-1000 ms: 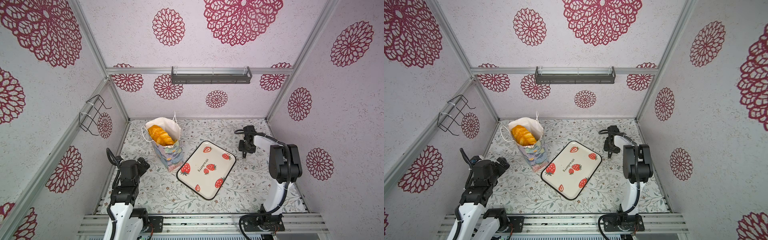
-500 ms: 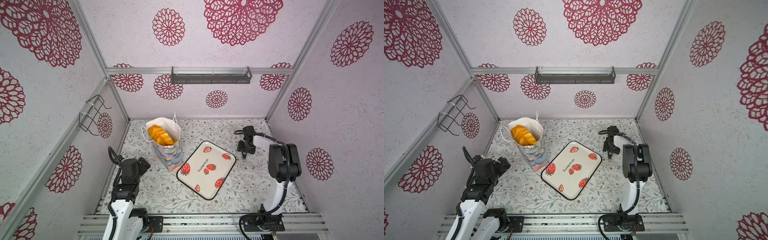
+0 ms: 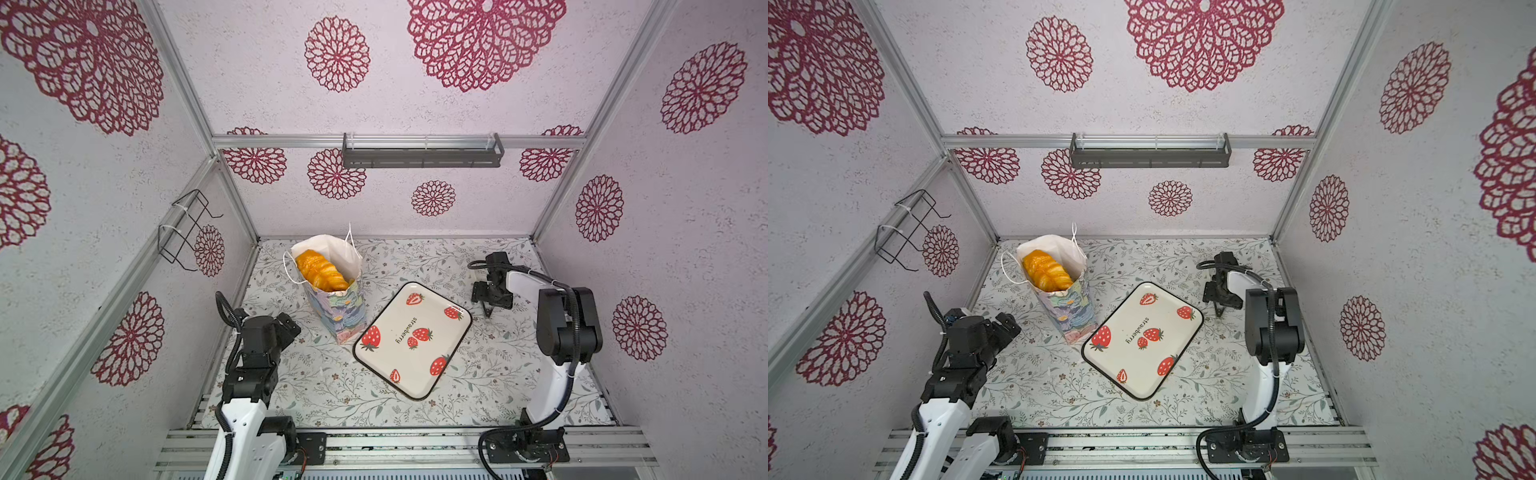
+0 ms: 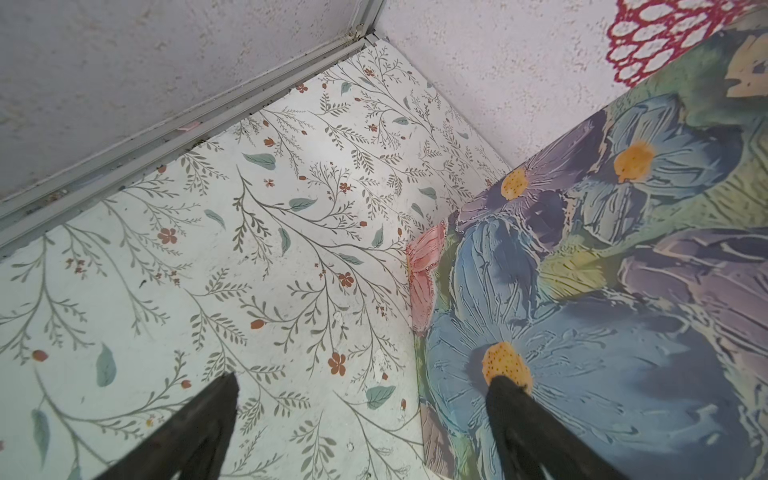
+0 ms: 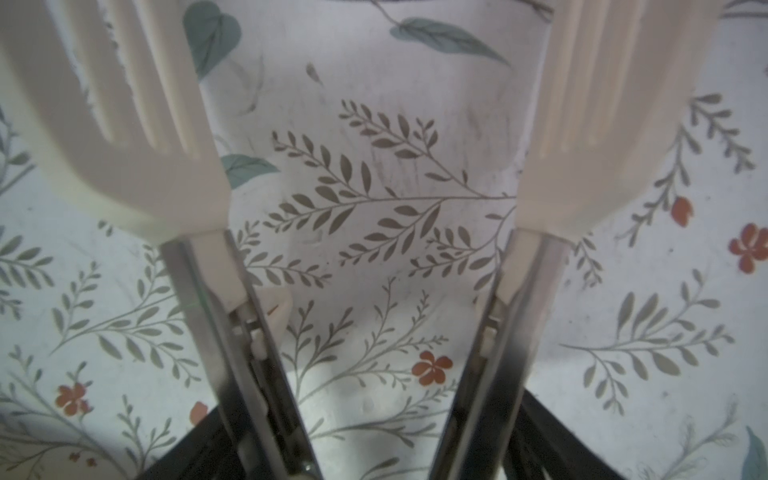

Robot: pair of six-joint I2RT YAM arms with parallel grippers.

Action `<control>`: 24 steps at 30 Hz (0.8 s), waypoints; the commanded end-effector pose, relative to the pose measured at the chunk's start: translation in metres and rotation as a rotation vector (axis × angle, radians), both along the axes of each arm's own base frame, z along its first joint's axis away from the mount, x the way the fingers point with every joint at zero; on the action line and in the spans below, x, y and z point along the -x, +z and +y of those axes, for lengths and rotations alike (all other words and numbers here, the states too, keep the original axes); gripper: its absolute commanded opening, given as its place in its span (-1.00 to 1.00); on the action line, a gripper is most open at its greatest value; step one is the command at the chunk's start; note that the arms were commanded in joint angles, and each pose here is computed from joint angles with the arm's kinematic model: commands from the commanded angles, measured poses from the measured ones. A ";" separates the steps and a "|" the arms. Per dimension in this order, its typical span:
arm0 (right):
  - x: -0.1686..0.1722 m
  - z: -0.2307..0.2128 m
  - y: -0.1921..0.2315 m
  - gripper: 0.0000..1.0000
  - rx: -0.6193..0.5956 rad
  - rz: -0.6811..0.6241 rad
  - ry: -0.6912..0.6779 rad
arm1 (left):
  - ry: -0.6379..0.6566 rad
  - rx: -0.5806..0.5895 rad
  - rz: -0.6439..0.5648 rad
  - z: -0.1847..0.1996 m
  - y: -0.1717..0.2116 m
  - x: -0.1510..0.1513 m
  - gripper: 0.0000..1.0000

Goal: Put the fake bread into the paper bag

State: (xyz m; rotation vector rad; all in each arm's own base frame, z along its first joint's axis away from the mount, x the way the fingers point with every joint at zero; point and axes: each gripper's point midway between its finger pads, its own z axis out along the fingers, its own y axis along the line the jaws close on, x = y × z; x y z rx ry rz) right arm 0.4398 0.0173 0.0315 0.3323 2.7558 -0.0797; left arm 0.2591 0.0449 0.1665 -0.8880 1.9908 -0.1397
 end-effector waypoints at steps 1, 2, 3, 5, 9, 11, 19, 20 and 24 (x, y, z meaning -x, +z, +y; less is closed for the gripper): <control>-0.004 -0.005 0.019 0.72 0.012 -0.046 -0.011 | 0.006 -0.014 -0.052 0.001 0.017 -0.004 0.95; -0.004 -0.003 0.023 0.73 0.006 -0.056 -0.009 | 0.003 -0.015 -0.055 0.001 0.018 -0.005 0.95; -0.004 -0.002 0.029 0.75 -0.002 -0.077 -0.009 | -0.005 -0.017 -0.056 0.000 0.018 -0.006 0.95; -0.003 0.000 0.040 0.78 -0.013 -0.108 -0.004 | -0.013 -0.019 -0.061 -0.001 0.019 -0.008 0.95; -0.004 0.006 0.076 0.83 -0.054 -0.231 0.015 | -0.005 -0.038 -0.064 0.002 0.023 -0.010 0.95; -0.003 0.008 0.093 0.84 -0.070 -0.302 0.018 | -0.012 -0.064 -0.079 0.004 0.027 -0.011 0.95; 0.001 0.001 0.129 0.84 -0.064 -0.492 -0.023 | 0.018 -0.168 -0.206 0.015 0.047 -0.011 0.95; 0.002 0.000 0.129 0.83 -0.056 -0.500 -0.019 | 0.014 -0.178 -0.219 0.015 0.047 -0.013 0.95; 0.007 -0.008 0.126 0.98 -0.004 -0.570 -0.031 | -0.108 -0.254 -0.303 0.001 0.056 -0.031 0.95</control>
